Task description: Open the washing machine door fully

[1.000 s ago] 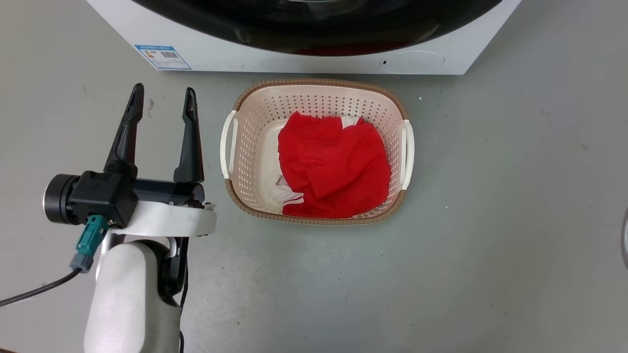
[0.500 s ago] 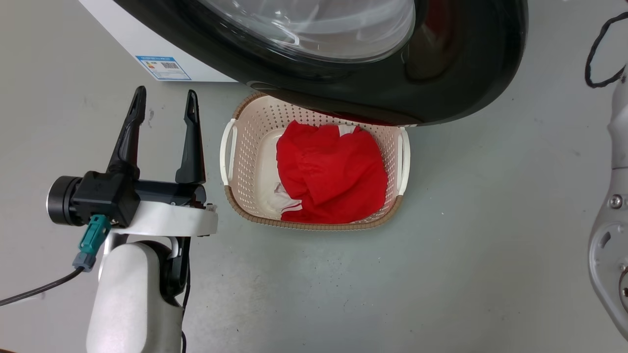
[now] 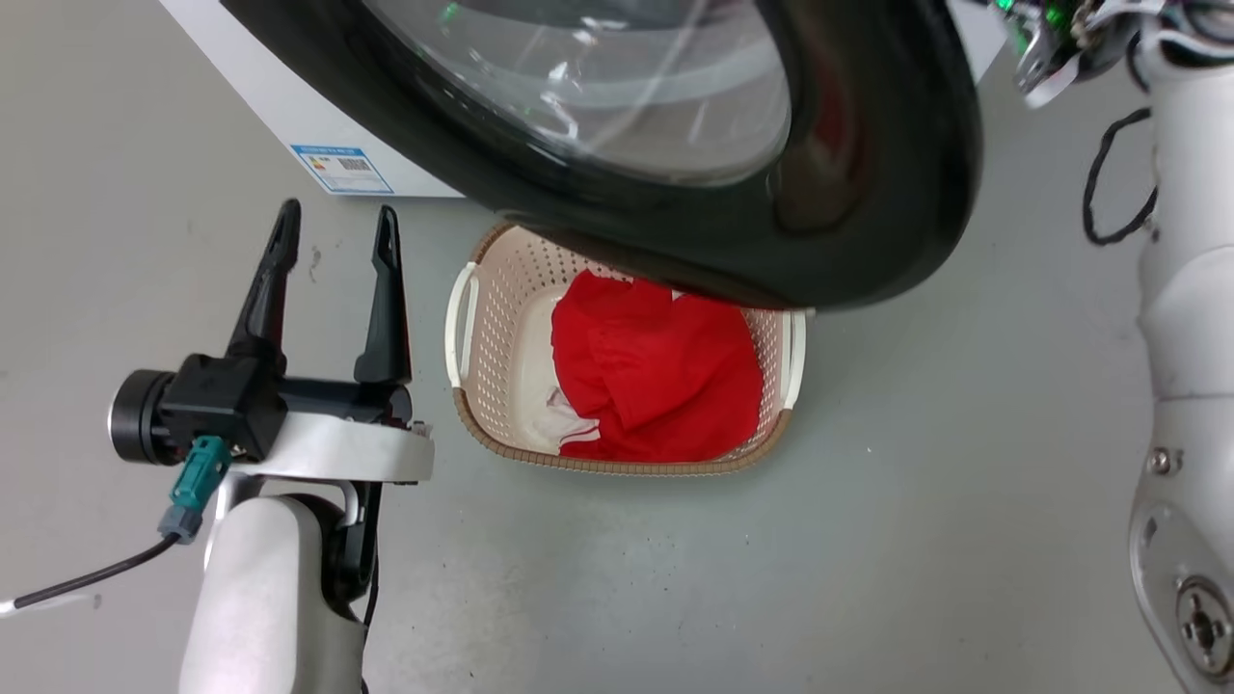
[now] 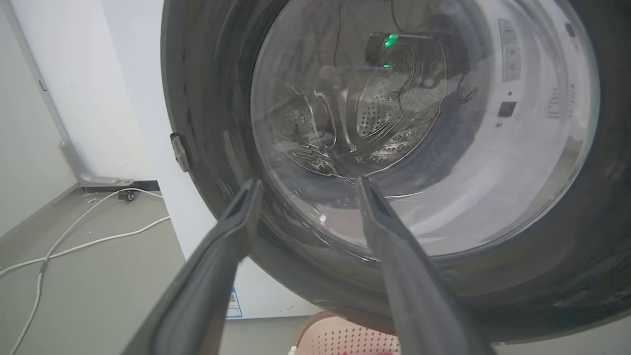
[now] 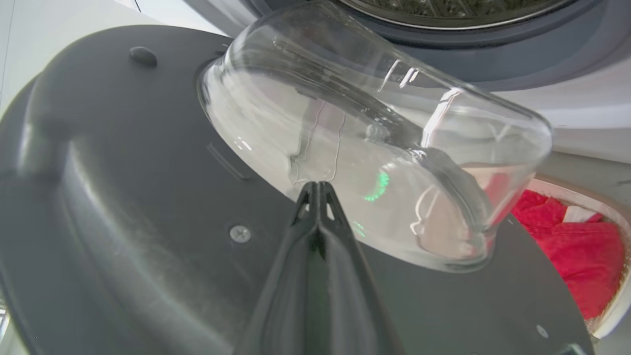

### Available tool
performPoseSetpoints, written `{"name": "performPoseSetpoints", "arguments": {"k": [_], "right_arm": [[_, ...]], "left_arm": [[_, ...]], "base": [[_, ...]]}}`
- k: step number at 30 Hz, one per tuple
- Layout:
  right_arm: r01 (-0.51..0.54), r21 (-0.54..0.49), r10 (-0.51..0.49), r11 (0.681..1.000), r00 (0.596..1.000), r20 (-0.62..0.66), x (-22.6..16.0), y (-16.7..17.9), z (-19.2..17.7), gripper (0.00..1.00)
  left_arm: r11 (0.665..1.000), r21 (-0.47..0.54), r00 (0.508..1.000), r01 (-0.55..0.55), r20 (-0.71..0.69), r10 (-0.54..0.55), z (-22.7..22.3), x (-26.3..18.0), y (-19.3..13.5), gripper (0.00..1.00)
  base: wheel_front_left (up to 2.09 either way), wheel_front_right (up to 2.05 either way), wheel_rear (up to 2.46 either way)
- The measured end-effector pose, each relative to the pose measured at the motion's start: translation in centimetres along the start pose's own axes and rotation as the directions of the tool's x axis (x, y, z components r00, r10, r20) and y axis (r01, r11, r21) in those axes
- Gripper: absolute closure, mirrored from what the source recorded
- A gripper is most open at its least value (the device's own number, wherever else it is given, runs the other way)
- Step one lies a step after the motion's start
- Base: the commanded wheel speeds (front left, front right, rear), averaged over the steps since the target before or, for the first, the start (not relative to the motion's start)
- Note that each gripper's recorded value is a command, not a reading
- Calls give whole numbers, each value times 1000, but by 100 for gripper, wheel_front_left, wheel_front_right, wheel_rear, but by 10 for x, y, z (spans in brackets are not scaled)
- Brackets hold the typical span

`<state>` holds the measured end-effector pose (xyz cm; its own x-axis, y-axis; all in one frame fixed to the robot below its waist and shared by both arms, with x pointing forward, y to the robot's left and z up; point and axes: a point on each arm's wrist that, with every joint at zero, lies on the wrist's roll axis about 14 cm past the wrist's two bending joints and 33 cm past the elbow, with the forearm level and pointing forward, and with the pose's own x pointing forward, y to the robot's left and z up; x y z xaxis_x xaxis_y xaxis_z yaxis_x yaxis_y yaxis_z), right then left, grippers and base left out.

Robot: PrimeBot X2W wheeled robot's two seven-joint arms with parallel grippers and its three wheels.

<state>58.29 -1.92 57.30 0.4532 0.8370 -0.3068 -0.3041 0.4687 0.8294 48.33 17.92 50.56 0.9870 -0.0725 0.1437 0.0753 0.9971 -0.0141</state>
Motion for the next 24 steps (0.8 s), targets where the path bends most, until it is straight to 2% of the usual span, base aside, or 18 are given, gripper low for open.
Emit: {"name": "performPoseSetpoints", "arguments": {"k": [9,18,24], "right_arm": [[-122,8,122,993,985,-121,7,35,-53,100],[-275,10,270,962,938,-216,20,84,-109,100],[-326,-4,313,945,909,-274,28,107,-146,100]], "left_arm": [[1000,-6,1000,-8,2,8,12,-19,1,0],[1000,-12,999,-24,25,24,28,-34,4,0],[999,-10,999,-33,32,34,34,-43,6,0]], "base": [[0,0,0],[0,0,0],[0,0,0]]}}
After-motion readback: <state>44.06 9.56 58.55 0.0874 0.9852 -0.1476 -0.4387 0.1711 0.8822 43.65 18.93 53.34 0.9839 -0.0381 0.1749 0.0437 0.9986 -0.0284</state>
